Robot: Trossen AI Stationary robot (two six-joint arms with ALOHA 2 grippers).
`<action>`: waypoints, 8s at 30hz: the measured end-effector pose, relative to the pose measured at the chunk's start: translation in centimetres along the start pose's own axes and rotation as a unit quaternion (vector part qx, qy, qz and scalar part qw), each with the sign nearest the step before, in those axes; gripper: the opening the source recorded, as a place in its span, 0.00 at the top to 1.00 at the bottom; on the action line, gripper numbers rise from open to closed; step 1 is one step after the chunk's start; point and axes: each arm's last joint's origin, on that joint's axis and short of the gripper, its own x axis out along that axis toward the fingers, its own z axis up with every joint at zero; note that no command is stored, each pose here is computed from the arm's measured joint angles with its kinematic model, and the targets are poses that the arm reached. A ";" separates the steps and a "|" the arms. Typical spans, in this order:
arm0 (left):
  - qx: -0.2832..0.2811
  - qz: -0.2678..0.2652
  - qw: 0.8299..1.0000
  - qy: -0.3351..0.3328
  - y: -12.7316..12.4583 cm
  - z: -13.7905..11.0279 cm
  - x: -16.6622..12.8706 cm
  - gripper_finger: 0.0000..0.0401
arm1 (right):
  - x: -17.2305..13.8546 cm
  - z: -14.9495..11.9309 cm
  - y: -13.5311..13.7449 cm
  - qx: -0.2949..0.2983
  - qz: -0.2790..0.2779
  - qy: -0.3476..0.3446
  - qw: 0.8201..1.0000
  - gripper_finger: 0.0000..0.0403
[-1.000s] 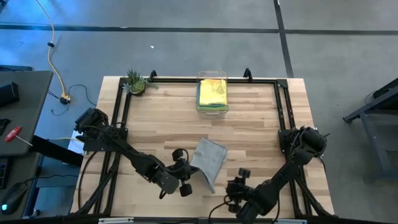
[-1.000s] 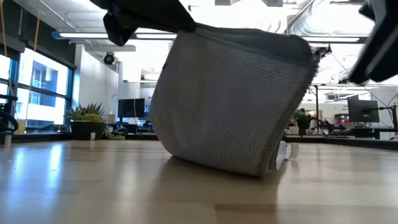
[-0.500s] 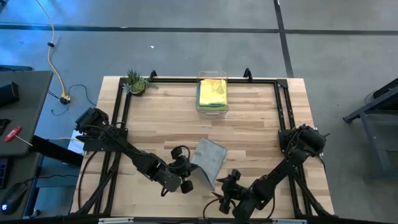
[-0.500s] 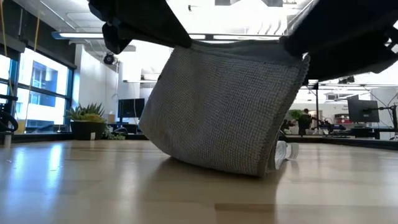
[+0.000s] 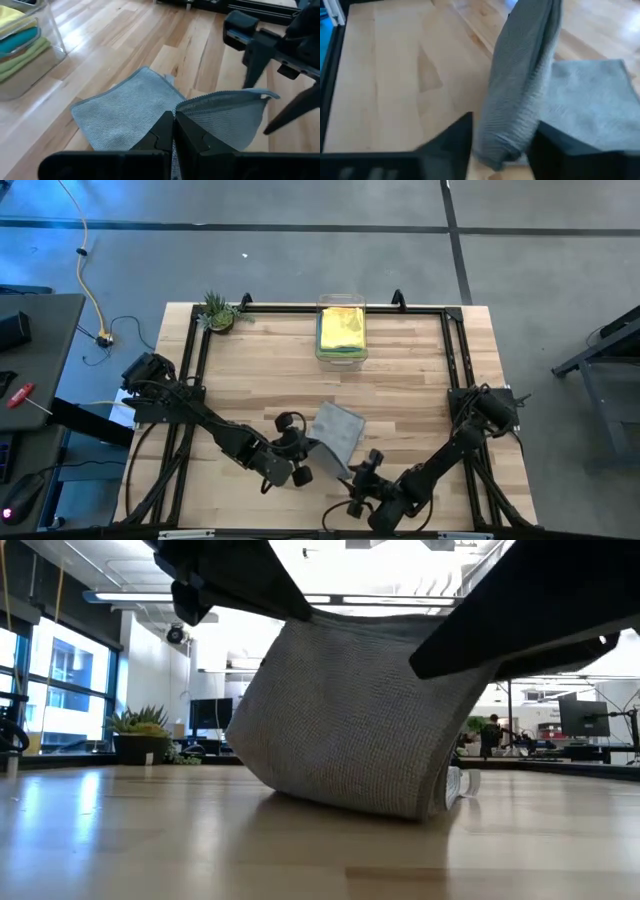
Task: Fold microfiber towels
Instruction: Fold the gray microfiber cloth
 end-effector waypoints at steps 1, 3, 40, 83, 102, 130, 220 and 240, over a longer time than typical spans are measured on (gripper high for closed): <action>0.001 0.003 1.000 -0.001 0.0 0.0 0.0 1.00 | 0.0 0.0 0.0 -0.003 -0.004 -0.006 1.000 0.64; 0.002 0.005 1.000 -0.001 0.0 0.0 0.0 1.00 | -0.1 0.0 0.0 -0.009 -0.009 -0.013 1.000 0.76; 0.051 0.121 0.989 0.073 8.3 1.0 8.9 1.00 | 3.1 5.5 -10.6 -0.020 -0.220 0.161 0.962 0.98; 0.016 0.127 0.987 0.094 10.0 -5.9 1.0 0.98 | 8.0 8.3 -18.3 -0.040 -0.321 0.233 0.917 0.84; -0.092 -0.127 0.987 -0.025 10.1 -7.1 1.0 1.00 | 1.0 7.8 -18.7 0.052 -0.079 0.162 0.982 0.92; -0.215 0.007 0.976 0.040 17.8 -2.5 14.5 0.50 | 0.3 2.4 -18.4 0.071 -0.012 0.015 0.997 1.00; -0.109 -0.117 0.982 0.099 15.8 -1.4 12.5 0.97 | 0.3 2.1 -18.6 0.051 -0.009 0.039 0.998 1.00; 0.195 -0.275 0.937 -0.091 8.9 4.9 1.1 1.00 | -4.8 4.7 -18.4 0.027 0.054 -0.015 0.998 0.56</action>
